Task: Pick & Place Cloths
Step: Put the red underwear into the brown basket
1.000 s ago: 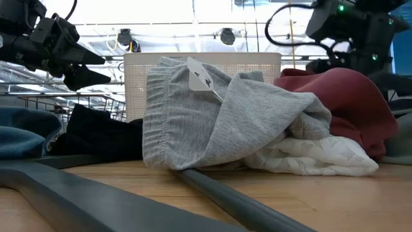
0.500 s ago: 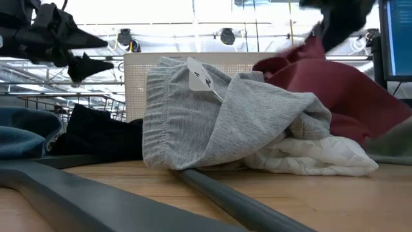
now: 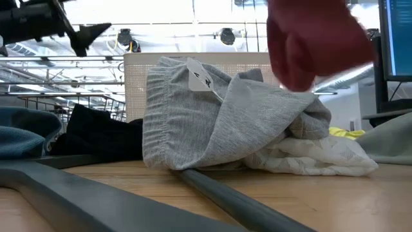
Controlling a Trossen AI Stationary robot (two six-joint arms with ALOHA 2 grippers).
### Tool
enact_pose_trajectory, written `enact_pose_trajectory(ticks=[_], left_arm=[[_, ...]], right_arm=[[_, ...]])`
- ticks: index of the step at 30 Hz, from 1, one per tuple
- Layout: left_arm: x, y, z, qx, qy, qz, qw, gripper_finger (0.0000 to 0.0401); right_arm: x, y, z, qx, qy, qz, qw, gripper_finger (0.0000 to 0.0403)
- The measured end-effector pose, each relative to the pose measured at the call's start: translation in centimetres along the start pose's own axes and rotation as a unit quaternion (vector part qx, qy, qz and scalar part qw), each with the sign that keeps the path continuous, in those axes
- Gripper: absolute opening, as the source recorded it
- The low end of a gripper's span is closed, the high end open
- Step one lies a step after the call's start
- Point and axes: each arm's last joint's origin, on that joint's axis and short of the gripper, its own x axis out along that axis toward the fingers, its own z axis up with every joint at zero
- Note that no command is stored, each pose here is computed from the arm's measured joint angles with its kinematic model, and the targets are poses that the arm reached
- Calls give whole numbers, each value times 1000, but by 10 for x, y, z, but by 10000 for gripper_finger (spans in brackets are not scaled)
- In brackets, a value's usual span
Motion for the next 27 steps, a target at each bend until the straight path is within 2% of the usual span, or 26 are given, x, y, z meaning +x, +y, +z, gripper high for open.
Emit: enact_pose_trajectory(ticks=[4,9,20,27], left_arm=[[0,-3,8,-22,-40,-13,999,365],[-1,-6,13,-29,-69,-30,997,365],[-1,-6,13,-75,-64,-40,994,365],[1,-11,15,-96,-54,-59,992,365]], right_arm=[[1,7,13,-9,-68,23,997,1],[4,12,21,-16,-117,39,992,0],[19,14,22,-15,-133,43,990,0],[26,15,28,-13,-170,48,984,0]])
